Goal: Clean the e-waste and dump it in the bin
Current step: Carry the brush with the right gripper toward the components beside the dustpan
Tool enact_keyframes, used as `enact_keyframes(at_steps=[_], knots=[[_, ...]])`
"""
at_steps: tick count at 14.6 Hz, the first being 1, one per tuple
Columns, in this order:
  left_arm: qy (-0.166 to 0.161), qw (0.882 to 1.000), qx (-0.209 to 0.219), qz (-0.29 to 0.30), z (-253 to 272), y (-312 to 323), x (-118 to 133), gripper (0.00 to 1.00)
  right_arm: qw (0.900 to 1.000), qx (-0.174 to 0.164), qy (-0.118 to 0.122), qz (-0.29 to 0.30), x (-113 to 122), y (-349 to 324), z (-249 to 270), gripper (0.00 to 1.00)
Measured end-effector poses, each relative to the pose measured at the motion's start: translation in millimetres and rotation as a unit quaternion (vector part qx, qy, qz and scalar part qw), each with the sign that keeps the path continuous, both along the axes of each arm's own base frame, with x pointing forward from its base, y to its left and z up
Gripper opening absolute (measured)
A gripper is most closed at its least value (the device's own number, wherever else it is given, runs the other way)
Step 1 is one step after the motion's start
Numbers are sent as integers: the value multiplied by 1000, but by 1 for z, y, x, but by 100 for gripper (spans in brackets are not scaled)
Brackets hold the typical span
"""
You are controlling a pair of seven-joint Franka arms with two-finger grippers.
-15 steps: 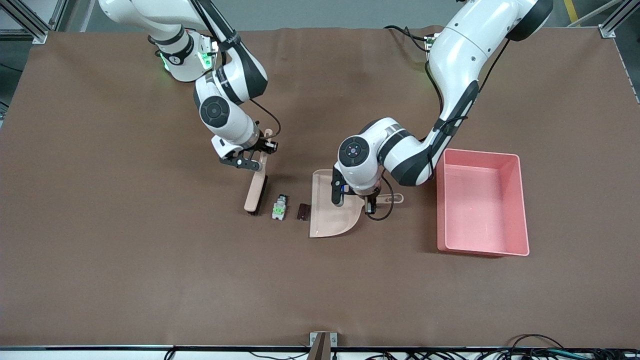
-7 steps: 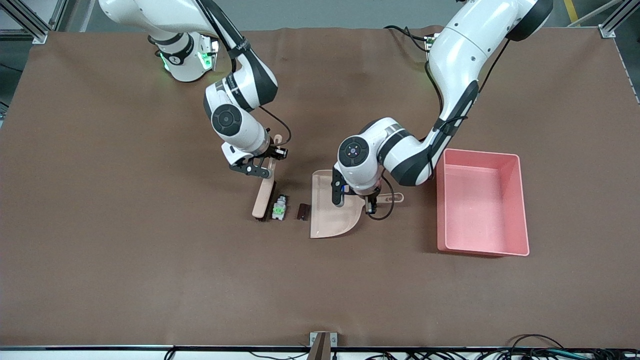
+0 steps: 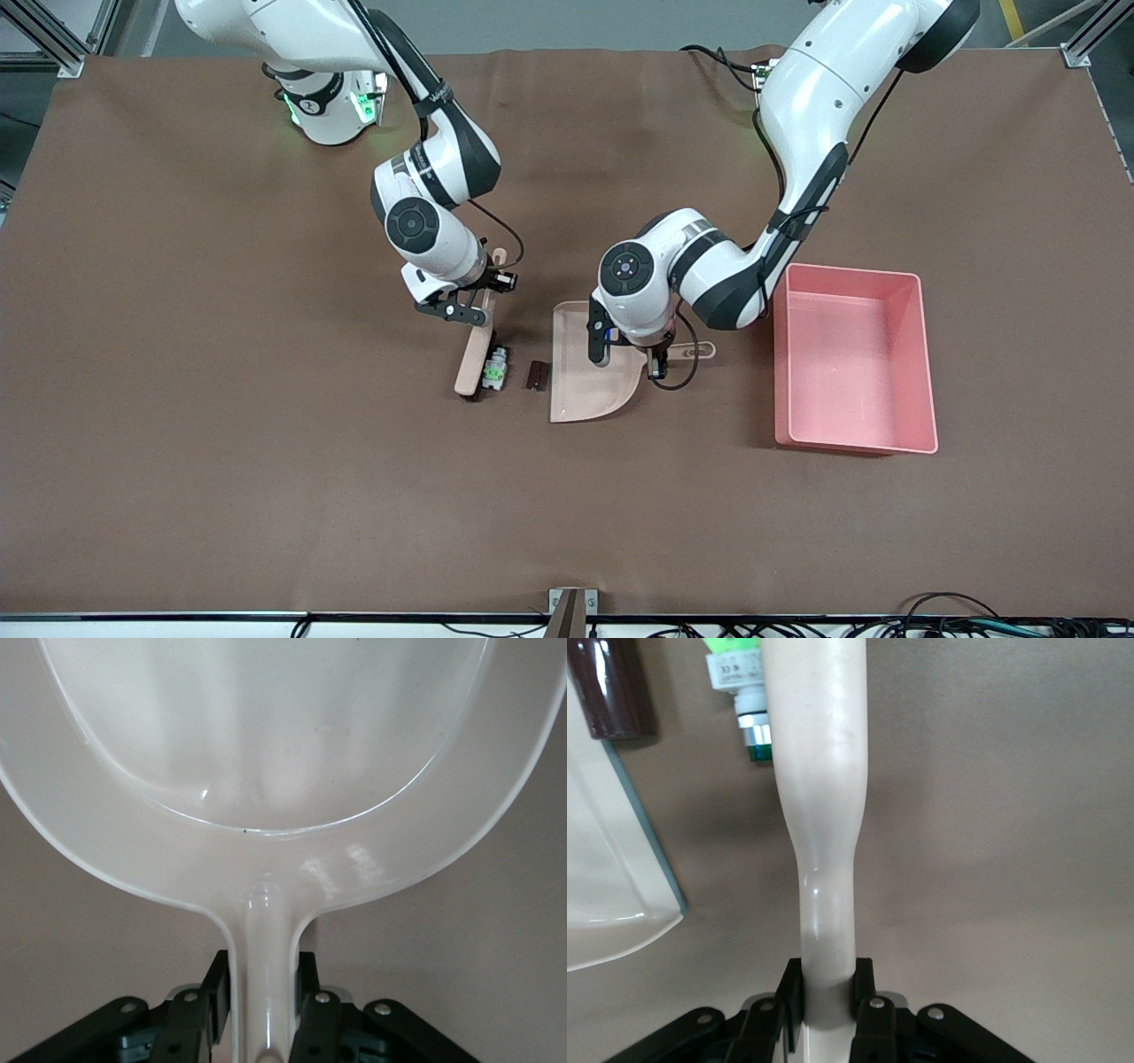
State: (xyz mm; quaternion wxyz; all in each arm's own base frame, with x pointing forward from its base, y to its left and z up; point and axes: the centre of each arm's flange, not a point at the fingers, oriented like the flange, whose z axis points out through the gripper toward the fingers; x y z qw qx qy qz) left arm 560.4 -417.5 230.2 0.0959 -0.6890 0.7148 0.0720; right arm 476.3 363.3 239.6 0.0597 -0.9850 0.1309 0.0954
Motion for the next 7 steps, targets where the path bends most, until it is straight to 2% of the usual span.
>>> enact_keyframes(at_steps=[7], knots=[[0, 1000, 0, 0, 0, 0, 0, 34, 1000, 2, -4, 19, -7, 28, -3, 26]])
